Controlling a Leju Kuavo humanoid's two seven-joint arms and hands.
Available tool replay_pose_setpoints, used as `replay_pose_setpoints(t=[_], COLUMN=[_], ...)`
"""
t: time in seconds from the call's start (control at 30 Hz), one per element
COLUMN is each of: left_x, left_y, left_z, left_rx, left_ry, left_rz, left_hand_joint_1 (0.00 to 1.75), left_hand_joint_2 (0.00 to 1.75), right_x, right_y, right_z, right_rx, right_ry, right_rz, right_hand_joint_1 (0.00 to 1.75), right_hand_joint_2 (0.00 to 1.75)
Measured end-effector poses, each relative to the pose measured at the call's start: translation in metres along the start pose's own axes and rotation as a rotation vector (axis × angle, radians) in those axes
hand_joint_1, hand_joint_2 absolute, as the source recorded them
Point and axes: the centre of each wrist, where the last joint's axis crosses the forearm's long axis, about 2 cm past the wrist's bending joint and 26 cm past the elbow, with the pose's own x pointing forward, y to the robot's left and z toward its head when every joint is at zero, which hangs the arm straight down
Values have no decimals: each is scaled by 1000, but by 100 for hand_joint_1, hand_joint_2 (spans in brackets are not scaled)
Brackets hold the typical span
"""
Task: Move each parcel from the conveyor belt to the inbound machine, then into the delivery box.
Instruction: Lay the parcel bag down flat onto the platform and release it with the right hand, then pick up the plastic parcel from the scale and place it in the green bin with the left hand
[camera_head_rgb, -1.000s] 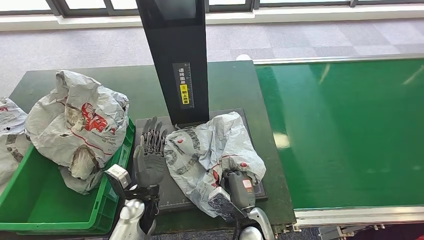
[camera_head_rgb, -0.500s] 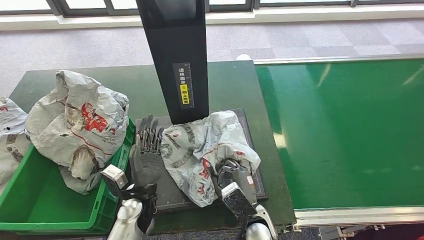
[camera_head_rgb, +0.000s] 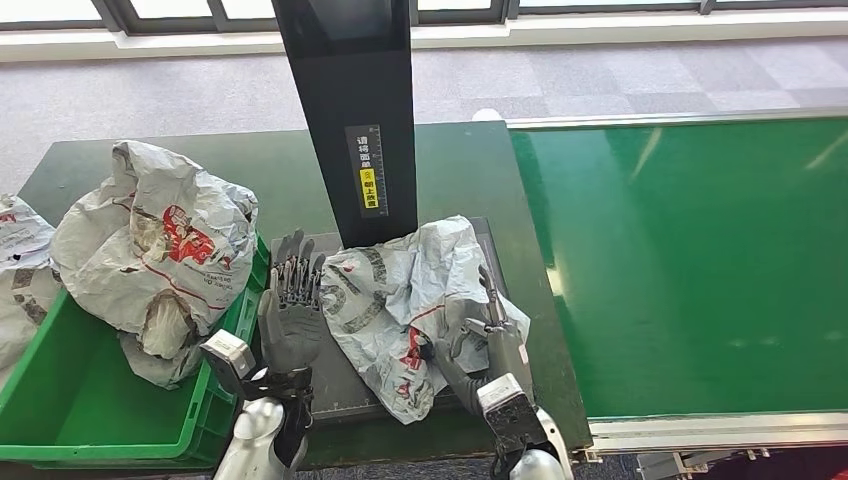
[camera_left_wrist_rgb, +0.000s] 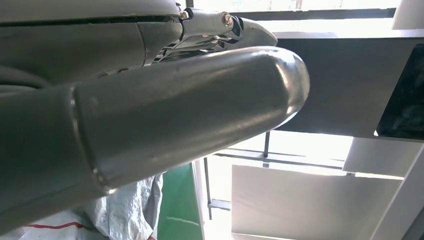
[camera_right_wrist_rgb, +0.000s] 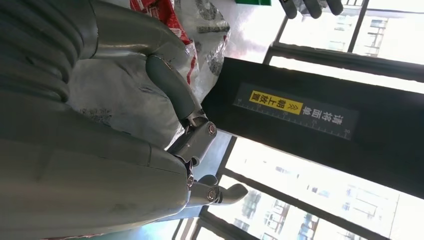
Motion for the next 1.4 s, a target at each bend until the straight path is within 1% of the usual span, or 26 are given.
replay_pose_setpoints(t=[0.23,0.3,0.37,0.5,0.63,0.7,0.87,1.03,1.2,1.33,1.4], left_x=[0,0,0,-1,-2,-2,-3,-4,-10,-22,-30], left_y=[0,0,0,-4,-10,-13,-23,-34,-44,-50,-52], left_z=[0,0,0,2,2,2,2,8,18,29,35], left_rx=[-8,-13,-38,-157,-228,-253,-328,-395,-464,-523,-564], left_ry=[2,3,6,27,42,54,63,68,134,210,246], left_rz=[-11,-13,-16,-90,-162,-225,-486,-639,-904,-1153,-1244], left_hand_joint_1=[0,0,0,0,0,0,0,0,0,0,0], left_hand_joint_2=[0,0,0,0,175,175,175,175,175,175,175], right_x=[-2,-1,3,20,33,38,48,52,52,52,51], right_y=[-5,-5,-8,-19,-30,-35,-47,-54,-56,-57,-58], right_z=[3,5,7,9,11,11,9,9,11,12,12], right_rx=[-25,-38,-77,-194,-239,-259,-294,-297,-284,-267,-256], right_ry=[27,17,-15,-90,-138,-156,-204,-230,-239,-241,-244], right_rz=[30,20,-25,-127,-130,-125,-108,-100,-104,-112,-115], right_hand_joint_1=[0,0,0,0,0,0,0,0,0,0,0], right_hand_joint_2=[175,175,175,175,175,175,175,175,175,175,175])
